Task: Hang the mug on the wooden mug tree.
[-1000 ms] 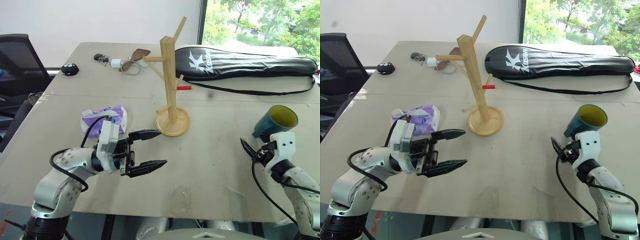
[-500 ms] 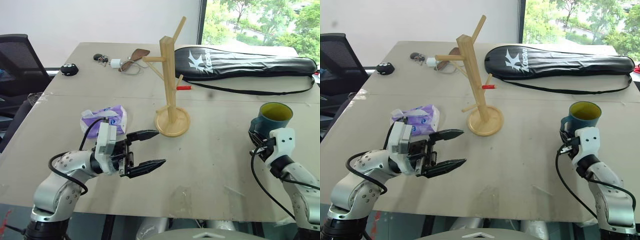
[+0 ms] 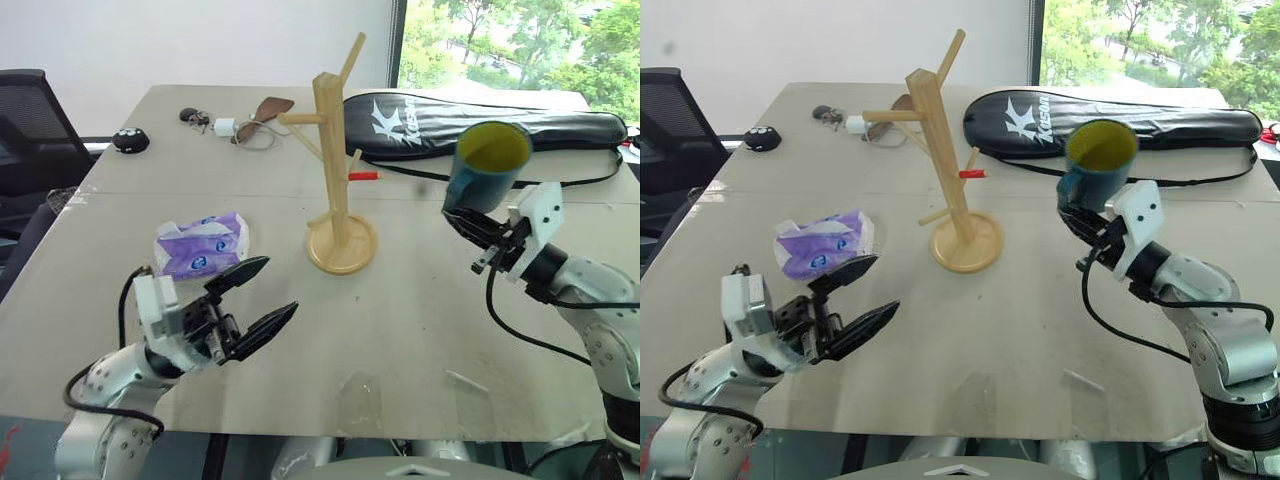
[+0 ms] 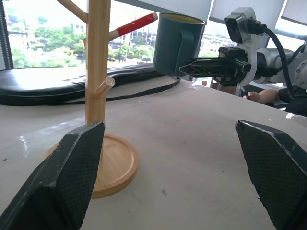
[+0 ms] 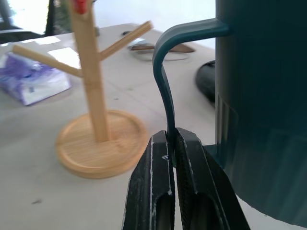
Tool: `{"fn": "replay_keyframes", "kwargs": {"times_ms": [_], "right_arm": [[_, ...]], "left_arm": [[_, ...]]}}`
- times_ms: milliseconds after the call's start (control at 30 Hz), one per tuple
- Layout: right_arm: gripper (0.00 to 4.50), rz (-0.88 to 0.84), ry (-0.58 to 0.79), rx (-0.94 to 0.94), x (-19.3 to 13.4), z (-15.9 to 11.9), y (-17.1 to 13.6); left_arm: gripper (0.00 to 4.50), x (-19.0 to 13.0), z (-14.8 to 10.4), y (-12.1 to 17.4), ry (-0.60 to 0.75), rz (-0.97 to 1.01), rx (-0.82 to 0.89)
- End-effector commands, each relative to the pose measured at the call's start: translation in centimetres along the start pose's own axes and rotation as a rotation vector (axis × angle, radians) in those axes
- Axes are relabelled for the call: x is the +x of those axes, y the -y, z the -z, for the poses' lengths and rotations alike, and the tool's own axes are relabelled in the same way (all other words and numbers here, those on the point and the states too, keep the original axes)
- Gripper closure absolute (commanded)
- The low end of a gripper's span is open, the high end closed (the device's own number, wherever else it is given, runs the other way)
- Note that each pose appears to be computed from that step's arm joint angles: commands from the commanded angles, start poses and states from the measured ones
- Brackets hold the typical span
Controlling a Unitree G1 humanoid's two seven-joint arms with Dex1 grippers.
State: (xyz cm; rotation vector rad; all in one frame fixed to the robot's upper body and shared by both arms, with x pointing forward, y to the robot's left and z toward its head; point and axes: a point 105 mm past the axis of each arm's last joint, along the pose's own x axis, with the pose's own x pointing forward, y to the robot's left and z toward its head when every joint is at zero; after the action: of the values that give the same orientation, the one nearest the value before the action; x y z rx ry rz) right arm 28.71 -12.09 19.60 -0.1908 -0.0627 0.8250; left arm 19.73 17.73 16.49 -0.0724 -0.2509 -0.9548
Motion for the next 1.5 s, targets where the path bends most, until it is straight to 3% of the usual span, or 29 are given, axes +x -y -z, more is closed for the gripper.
{"fn": "replay_keyframes", "kwargs": {"times_ms": [33, 400, 1133, 1233, 1433, 1500], "right_arm": [[4.49, -0.130, 0.035, -0.062, 1.0, -2.4, -2.1], [4.49, -0.211, 0.064, -0.093, 3.6, -5.4, -3.9], [4.49, -0.259, 0.006, -0.117, 7.5, -3.8, -5.3], [3.65, -0.274, -0.009, -0.113, 7.6, -3.6, -5.5], [0.87, -0.263, 0.078, -0.075, 5.7, -5.3, -4.5], [0.87, -0.286, 0.117, -0.064, 4.0, -6.0, -4.3]], "left_arm": [[0.00, -0.4, -2.5, 0.7, 0.078, 0.006, 0.091], [0.00, -1.0, -2.6, 0.7, 0.045, -0.005, 0.076], [0.00, -2.2, -3.2, 1.2, 0.092, -0.048, 0.063], [0.00, -2.2, -3.2, 1.2, 0.093, -0.051, 0.064], [0.00, -2.0, -3.1, 1.2, 0.096, -0.047, 0.056], [0.00, -1.9, -3.1, 1.2, 0.099, -0.040, 0.049]]}}
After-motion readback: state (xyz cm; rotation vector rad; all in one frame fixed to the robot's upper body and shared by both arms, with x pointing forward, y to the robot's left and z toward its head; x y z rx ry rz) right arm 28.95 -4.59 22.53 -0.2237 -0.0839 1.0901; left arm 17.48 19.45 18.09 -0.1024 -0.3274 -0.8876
